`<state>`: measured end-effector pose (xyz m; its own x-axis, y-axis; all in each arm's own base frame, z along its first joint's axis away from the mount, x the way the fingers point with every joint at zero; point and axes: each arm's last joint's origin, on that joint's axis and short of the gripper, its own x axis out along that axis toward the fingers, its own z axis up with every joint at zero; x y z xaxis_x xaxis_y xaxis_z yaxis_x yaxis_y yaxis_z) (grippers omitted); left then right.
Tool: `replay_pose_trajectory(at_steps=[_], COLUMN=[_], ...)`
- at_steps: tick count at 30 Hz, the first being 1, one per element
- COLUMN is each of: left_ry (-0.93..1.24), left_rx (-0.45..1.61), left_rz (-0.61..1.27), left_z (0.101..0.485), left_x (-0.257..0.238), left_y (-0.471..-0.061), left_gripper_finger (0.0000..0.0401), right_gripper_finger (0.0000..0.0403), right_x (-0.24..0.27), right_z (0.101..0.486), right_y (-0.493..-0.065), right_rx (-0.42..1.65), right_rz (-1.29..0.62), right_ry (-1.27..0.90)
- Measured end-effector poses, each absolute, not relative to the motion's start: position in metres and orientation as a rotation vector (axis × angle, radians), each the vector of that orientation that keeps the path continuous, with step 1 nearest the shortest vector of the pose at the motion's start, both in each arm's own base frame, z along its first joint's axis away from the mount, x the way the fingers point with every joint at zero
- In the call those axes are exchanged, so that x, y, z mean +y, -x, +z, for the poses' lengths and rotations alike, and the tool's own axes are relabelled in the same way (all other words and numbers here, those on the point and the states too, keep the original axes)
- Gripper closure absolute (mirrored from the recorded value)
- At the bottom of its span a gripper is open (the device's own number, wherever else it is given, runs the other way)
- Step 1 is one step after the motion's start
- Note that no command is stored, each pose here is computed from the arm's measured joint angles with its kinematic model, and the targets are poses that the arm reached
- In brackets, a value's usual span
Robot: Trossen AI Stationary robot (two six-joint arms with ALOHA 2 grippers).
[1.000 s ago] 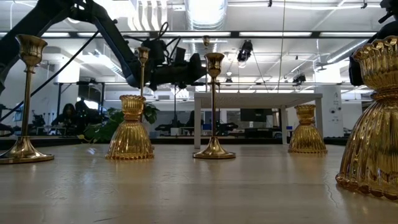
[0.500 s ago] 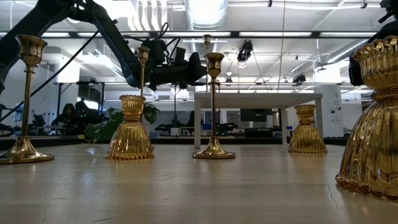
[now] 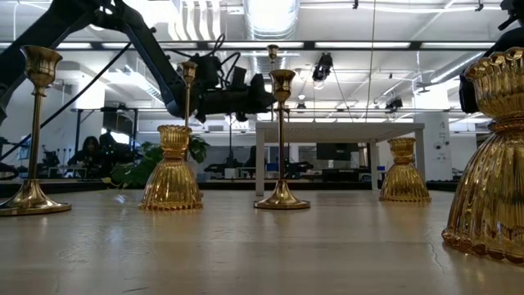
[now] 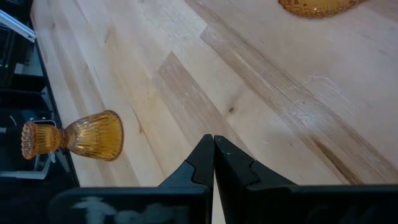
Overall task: Pick & Place candle stick holders
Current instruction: Put the bottom right gold candle holder on the shelf
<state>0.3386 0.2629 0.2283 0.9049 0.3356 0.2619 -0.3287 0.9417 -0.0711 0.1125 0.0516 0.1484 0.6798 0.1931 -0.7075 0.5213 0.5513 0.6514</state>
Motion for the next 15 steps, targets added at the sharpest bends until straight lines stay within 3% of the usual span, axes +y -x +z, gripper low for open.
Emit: replay_pose_trajectory(at_steps=[10,15], left_ry=[0.018,0.025], left_rx=[-0.283,-0.285], left_rz=[0.34,0.339], left_z=[0.2299,0.2302], left_x=[0.2627,0.2627], left_y=[-0.3384,-0.3384], left_gripper_finger=[0.036,0.0327], right_gripper_finger=[0.0394,0.0394], right_x=[0.0517,0.0518], right_z=[0.1485,0.1485], right_y=[-0.1125,-0.1124], right_rx=[0.833,0.836], right_rz=[-0.224,-0.22], right_ry=[-1.002,-1.004])
